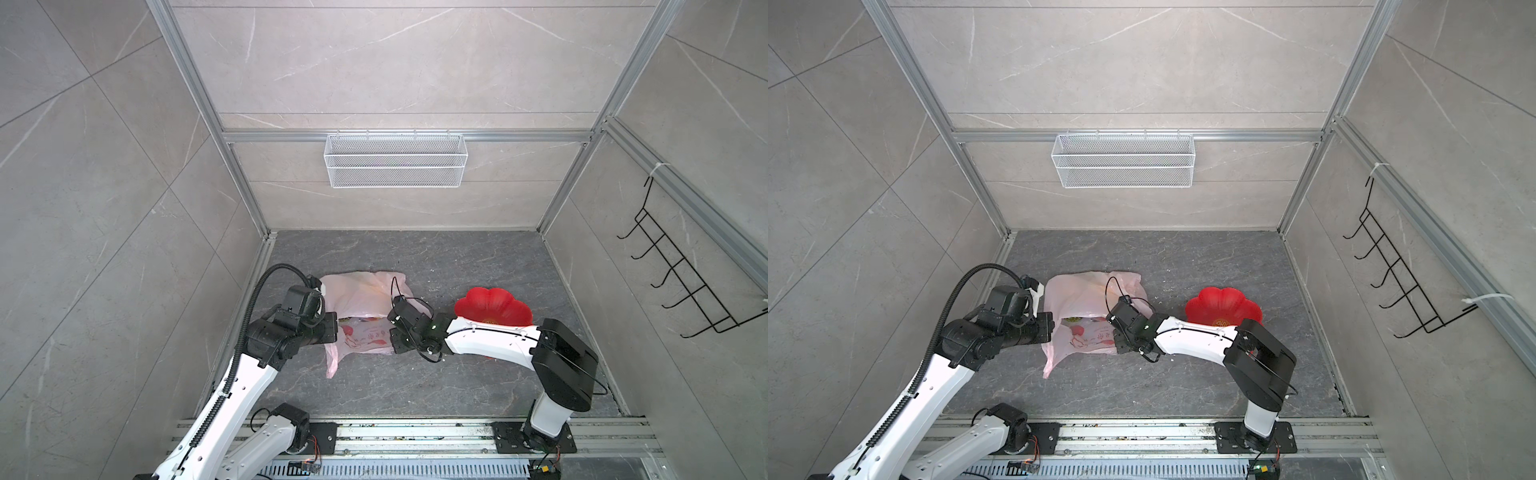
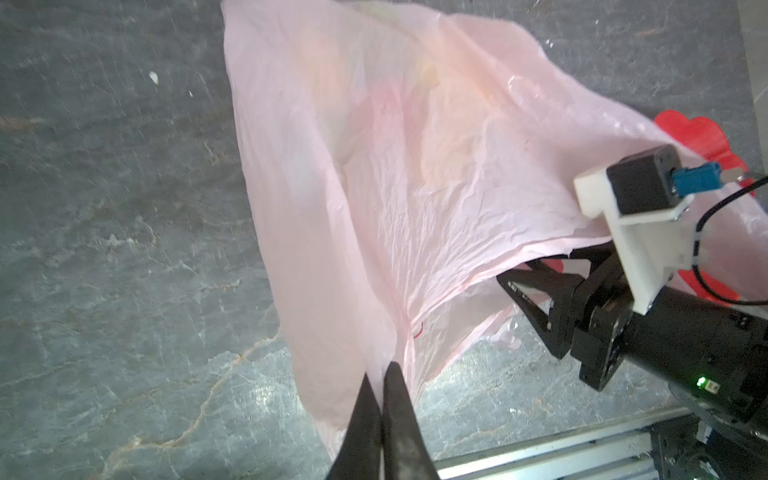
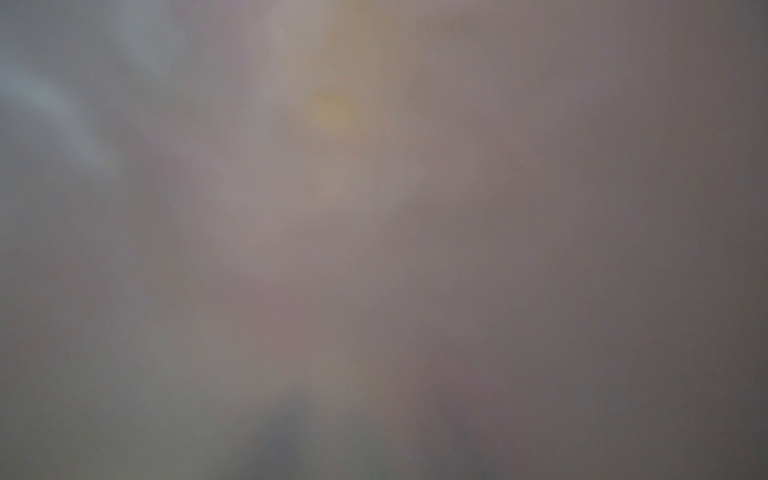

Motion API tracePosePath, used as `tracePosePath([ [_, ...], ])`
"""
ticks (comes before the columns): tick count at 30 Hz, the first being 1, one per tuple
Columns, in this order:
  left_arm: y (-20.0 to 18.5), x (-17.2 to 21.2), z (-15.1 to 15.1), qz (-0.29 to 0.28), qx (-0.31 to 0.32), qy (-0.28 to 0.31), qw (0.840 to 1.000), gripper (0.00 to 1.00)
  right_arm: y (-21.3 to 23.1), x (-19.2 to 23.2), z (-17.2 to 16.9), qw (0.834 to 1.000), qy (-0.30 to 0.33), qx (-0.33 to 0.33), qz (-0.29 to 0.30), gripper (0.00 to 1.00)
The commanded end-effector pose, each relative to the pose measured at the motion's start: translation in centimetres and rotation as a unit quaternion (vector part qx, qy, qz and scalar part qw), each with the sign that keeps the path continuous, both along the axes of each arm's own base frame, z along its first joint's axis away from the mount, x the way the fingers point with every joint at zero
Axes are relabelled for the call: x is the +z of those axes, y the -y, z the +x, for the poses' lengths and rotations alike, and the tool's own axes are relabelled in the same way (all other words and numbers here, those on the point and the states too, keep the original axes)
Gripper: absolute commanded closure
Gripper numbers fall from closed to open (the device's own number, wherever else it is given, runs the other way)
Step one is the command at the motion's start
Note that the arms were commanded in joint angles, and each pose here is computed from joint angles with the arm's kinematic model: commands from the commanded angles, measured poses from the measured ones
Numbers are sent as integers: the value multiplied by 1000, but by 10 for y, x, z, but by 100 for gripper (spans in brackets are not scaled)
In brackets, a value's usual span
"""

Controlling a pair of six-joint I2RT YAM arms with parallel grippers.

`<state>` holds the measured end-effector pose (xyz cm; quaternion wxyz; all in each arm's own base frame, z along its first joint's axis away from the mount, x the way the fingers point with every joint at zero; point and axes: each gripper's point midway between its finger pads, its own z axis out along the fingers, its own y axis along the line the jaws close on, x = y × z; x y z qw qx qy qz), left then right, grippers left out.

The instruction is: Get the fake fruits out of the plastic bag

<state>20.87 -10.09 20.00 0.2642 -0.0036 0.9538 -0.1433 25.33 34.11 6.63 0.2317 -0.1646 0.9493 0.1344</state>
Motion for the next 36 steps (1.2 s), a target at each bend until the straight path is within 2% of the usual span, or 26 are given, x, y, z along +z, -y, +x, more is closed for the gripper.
tracePosePath([
  [1,2,-6,-17,-28,10,-29,999,97,23,-5,3,999,14,-24,-38,51],
  [4,2,-9,-21,-36,15,-35,999,97,34,3,12,998,26,-39,-40,49],
  [8,7,-7,-16,-49,16,-31,998,97,39,33,27,997,51,-47,-19,47],
  [14,25,13,11,-75,4,10,997,98,25,76,38,997,78,-23,-4,45],
  [19,47,30,38,-116,-3,43,992,99,11,80,43,997,74,-21,17,45],
  [28,55,57,58,-127,-9,85,988,99,-7,90,36,996,81,-3,27,45],
  [36,56,56,59,-122,-13,86,989,99,-15,131,20,989,144,25,17,44],
])
